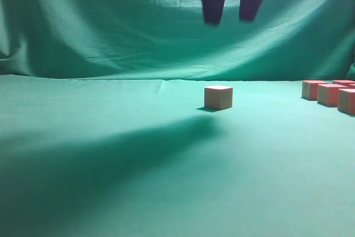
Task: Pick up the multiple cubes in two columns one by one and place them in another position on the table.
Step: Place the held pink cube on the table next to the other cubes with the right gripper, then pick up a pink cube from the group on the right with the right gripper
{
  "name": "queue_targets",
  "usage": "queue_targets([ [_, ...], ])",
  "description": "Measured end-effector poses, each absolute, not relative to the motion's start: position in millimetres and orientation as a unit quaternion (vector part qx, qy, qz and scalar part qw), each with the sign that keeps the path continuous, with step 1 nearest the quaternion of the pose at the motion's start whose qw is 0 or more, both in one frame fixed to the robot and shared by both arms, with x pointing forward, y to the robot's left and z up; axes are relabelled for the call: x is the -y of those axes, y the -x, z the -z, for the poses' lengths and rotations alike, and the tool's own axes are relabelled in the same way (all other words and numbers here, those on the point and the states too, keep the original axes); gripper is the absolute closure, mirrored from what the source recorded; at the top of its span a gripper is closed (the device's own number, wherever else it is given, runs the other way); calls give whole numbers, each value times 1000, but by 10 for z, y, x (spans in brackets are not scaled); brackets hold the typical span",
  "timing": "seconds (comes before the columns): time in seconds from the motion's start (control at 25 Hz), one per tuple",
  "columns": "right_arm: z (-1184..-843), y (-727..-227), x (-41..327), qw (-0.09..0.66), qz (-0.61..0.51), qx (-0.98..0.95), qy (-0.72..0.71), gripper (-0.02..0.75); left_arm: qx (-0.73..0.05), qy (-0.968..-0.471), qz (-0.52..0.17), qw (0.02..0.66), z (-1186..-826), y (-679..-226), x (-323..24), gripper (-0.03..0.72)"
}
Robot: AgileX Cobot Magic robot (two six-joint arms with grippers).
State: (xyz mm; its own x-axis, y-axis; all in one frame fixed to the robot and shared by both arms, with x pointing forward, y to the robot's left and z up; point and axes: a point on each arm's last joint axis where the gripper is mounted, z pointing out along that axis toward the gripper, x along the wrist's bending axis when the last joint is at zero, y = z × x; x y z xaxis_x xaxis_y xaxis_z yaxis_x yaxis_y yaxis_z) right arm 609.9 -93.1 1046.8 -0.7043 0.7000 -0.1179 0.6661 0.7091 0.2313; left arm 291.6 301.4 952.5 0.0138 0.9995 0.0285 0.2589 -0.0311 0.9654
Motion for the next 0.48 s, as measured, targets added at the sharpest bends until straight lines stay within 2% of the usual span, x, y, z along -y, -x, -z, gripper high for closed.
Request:
queue_targets([
  [0.08,-10759,-5981,999,114,-105,-915,-373,200,-551,-571,-435,425,-9525,-2916,-3014,688],
  [0.28,-11489,-5618,1205,154,-181,-872,-427,188,-551,-571,-435,425,-9525,-2916,-3014,688],
  [0.32,-11591,-5545,1247,159,-194,-863,-438,229,-551,-571,-435,425,-9525,-2916,-3014,688],
  [0.44,-11818,-5234,1427,172,-217,-849,-450,214,-551,-571,-435,425,-9525,-2916,-3014,688],
  [0.48,-11797,-5144,1487,171,-211,-849,-454,214,-551,-571,-435,425,-9525,-2916,-3014,688],
])
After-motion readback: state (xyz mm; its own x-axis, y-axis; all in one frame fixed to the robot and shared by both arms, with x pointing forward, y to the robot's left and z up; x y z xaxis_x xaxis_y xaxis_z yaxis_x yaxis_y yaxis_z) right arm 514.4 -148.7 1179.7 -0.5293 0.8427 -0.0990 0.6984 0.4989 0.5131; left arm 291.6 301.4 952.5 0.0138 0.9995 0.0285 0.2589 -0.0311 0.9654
